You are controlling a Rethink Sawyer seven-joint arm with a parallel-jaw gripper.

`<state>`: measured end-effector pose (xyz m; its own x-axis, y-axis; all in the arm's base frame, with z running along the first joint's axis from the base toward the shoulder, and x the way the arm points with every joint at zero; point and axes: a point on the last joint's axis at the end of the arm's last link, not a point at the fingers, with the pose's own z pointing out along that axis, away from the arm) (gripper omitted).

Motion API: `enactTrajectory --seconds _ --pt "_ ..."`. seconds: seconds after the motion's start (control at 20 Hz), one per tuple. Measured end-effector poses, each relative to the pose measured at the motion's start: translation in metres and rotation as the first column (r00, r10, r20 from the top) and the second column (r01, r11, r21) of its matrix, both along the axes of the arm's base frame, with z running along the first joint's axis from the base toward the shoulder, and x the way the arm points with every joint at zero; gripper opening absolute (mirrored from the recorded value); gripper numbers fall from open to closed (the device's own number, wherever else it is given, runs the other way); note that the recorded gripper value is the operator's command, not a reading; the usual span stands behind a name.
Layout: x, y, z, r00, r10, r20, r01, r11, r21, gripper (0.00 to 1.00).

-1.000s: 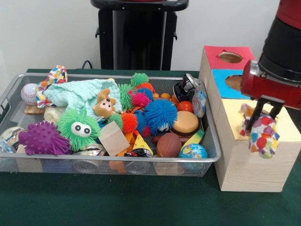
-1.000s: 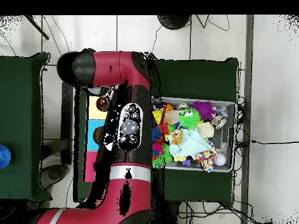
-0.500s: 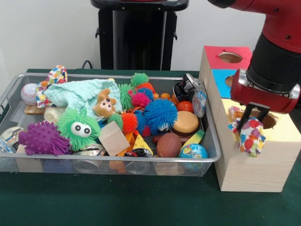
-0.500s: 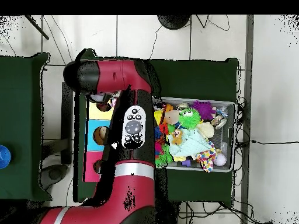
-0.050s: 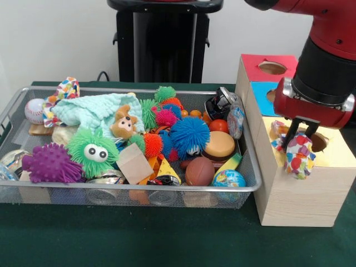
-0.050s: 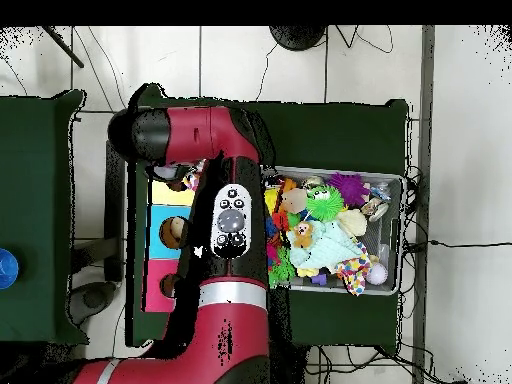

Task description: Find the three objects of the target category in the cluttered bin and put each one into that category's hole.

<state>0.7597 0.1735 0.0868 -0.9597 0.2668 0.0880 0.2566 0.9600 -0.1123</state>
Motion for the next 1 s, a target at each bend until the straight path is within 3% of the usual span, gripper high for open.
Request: enactTrajectory --seconds 0.65,1.0 --pt "-0.015 0.017 0.005 0.9995 0.010 -0.029 -0.010 0.9995 0.030 0.00" --pt "-0.031 0.040 0.003 0.9978 0.033 -0.057 -0.031 0.9988 0.039 0.00"
